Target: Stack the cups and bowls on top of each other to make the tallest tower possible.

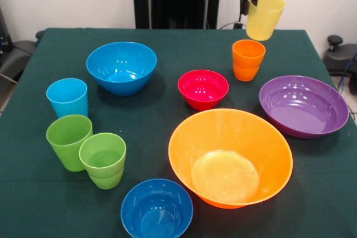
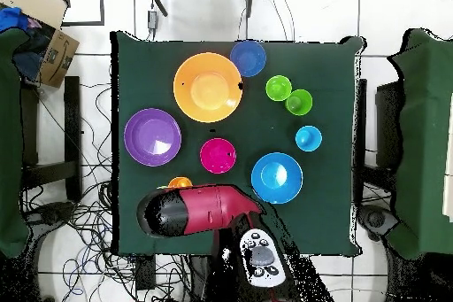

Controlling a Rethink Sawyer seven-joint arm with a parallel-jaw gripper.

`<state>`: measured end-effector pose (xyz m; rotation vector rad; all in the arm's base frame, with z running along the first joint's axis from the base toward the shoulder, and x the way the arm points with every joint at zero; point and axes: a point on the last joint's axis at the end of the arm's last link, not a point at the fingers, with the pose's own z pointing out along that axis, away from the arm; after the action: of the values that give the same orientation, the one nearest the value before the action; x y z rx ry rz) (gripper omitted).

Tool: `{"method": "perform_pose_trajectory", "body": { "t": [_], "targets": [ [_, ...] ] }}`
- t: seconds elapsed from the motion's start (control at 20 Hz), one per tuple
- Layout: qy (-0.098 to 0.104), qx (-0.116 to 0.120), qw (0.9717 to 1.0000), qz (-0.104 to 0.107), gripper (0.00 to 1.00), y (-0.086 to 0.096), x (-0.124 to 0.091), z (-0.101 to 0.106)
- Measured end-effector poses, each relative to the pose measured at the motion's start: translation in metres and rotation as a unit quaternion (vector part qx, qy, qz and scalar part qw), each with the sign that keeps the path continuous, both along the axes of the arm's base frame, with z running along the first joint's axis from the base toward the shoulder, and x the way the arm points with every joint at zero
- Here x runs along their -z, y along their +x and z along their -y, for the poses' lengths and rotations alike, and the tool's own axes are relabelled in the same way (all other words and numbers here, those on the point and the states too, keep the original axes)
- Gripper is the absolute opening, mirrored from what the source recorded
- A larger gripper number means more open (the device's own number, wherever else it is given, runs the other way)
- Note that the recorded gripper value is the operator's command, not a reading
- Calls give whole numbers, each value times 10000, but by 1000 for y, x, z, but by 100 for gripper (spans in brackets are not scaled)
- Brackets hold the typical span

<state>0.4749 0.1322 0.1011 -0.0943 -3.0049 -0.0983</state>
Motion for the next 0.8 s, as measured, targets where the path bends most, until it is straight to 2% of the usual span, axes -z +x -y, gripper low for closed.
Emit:
{"method": "perform_pose_trajectory", "body": {
  "t": [0.55, 0.8],
  "targets": [
    [-129, -82, 9999, 11, 0, -5, 2, 11],
    [-119, -71, 9998, 120, 0, -2, 3, 11]
  ]
}}
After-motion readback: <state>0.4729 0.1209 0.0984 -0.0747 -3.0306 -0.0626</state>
